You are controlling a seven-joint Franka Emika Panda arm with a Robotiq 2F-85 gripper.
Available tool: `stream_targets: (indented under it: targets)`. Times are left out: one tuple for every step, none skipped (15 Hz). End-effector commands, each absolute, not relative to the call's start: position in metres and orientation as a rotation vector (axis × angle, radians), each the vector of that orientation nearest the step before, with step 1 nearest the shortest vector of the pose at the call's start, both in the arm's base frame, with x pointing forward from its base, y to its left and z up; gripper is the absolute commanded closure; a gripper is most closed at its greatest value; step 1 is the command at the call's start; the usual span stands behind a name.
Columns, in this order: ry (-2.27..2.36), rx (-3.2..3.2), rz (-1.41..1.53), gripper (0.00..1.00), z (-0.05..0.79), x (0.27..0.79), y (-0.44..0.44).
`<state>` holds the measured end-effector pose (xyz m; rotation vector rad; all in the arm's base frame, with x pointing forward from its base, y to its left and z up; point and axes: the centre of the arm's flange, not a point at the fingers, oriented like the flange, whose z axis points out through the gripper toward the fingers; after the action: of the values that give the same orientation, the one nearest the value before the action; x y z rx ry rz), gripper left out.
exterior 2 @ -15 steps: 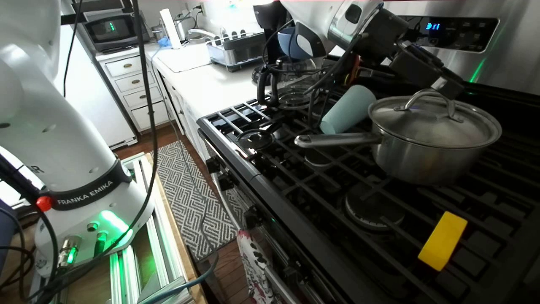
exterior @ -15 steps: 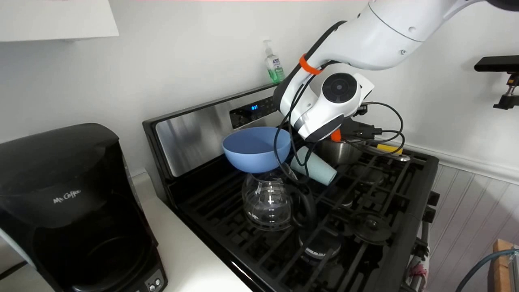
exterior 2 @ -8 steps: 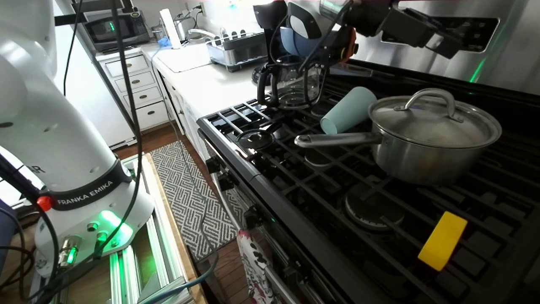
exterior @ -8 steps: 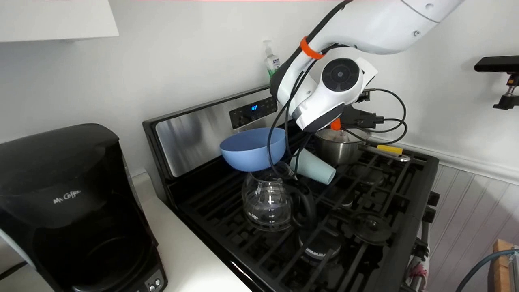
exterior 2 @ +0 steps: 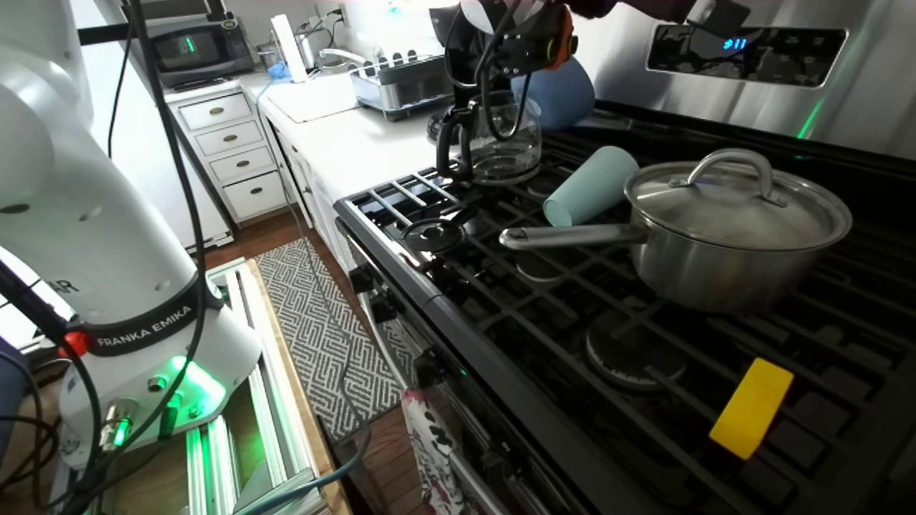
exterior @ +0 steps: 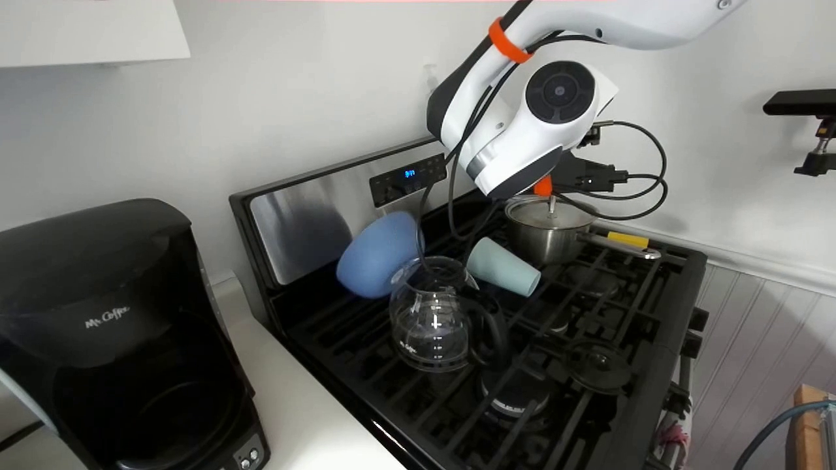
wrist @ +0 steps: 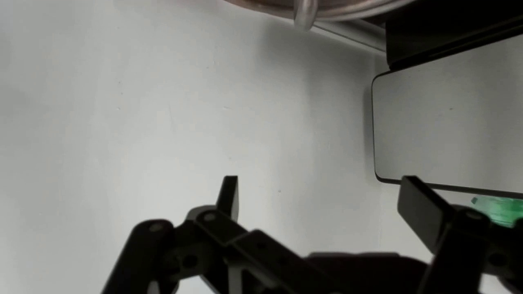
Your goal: Put the silver lid on the silver pot
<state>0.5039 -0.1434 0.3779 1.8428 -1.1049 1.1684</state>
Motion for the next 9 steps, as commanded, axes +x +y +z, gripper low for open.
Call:
stream_targets:
  targets:
    - [-1.228,1.854,1.154,0.0,0.3824,0.5006,-0.148]
    - [-1.157,1.844,1.148,0.0,0.3738,0.5006,-0.1459]
    - [-1.17,1.844,1.148,0.0,0.3738,0.5001,-0.1471]
    - [-1.177,1.842,1.149,0.0,0.374,0.4999,-0.1484]
    - [-1.179,1.841,1.15,0.0,0.3741,0.4999,-0.1487]
    - [-1.181,1.841,1.15,0.0,0.3741,0.4999,-0.1485]
    - [-1.182,1.841,1.151,0.0,0.3741,0.4999,-0.1485]
    - [-1.182,1.841,1.151,0.0,0.3741,0.4999,-0.1484]
    - [-1.182,1.841,1.151,0.0,0.374,0.5,-0.1482]
